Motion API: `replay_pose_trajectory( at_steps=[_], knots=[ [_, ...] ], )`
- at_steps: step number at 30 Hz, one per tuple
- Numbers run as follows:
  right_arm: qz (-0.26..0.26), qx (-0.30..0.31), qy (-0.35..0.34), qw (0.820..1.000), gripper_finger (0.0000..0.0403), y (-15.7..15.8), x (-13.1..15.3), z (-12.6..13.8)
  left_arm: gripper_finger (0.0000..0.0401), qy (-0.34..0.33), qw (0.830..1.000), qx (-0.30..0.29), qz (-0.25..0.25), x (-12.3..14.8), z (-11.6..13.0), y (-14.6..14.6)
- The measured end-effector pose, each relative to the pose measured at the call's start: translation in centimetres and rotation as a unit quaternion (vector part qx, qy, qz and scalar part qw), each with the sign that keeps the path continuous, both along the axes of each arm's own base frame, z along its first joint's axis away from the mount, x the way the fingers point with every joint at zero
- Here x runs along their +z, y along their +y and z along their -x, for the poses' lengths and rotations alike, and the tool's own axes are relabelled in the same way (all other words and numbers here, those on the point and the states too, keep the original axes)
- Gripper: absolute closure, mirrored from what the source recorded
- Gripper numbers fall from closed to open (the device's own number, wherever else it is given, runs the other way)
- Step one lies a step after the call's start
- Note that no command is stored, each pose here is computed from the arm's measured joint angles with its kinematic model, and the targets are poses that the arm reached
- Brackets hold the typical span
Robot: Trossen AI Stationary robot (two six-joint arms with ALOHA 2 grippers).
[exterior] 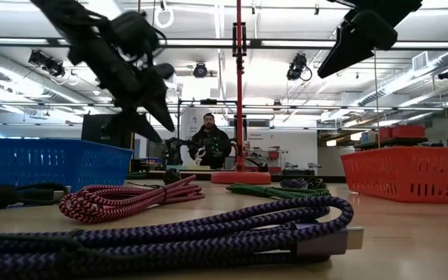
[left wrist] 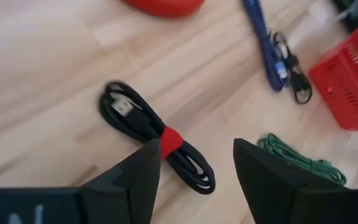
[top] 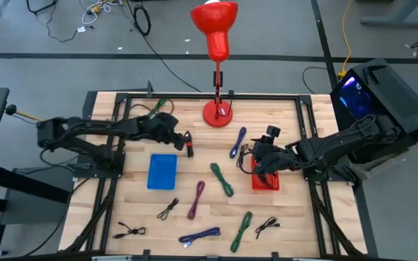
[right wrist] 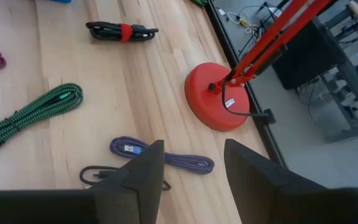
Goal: Pick & Place USB Port
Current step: Put the black charger cable into the red bin
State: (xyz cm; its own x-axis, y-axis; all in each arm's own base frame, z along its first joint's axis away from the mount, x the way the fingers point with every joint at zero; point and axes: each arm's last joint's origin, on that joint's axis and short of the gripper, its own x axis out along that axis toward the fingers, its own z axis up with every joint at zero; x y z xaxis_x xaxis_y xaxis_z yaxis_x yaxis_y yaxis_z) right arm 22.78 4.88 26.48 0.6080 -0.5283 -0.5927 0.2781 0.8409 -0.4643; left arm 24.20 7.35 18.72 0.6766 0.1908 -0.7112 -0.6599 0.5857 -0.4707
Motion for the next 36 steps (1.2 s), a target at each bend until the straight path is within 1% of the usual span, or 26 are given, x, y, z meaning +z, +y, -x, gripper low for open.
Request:
replay_pose_trajectory(
  at_steps=[3,5,9,14,15,21,25,30,36],
  knots=[
    [0.008,0.008,0.008,1.000,0.0234,0.0,0.0,0.0,0.0188,0.015,0.999,-0.002,0.038,-0.9,-1.5,0.3],
    [0.015,0.014,0.013,1.000,0.0234,0.0,0.0,0.0,0.0188,0.028,0.998,-0.001,0.053,-1.3,-2.4,0.5],
    [0.025,0.024,0.022,0.999,0.0234,0.0,0.0,0.0,0.0188,0.065,0.996,0.004,0.066,-2.1,-3.5,0.9],
    [0.030,0.032,0.029,0.999,0.0234,0.0,0.0,0.0,0.0191,0.143,0.986,0.013,0.082,-2.7,-3.8,1.0],
    [0.030,0.032,0.029,0.999,0.0234,0.0,0.0,0.0,0.0192,0.149,0.985,0.016,0.080,-2.8,-4.0,1.1],
    [0.037,0.037,0.033,0.998,0.0234,0.0,0.0,0.0,0.0194,0.135,0.987,0.033,0.081,-2.8,-4.4,1.3],
    [0.038,0.038,0.032,0.998,0.0234,0.0,0.0,0.0,0.0194,0.132,0.986,0.041,0.094,-2.8,-4.4,1.3],
    [0.035,0.040,0.033,0.998,0.0234,0.0,0.0,0.0,0.0195,0.134,0.983,0.078,0.103,-2.9,-4.3,1.3],
    [0.035,0.040,0.033,0.998,0.0234,0.0,0.0,0.0,0.0195,0.129,0.981,0.102,0.106,-2.9,-4.3,1.4]
  ],
)
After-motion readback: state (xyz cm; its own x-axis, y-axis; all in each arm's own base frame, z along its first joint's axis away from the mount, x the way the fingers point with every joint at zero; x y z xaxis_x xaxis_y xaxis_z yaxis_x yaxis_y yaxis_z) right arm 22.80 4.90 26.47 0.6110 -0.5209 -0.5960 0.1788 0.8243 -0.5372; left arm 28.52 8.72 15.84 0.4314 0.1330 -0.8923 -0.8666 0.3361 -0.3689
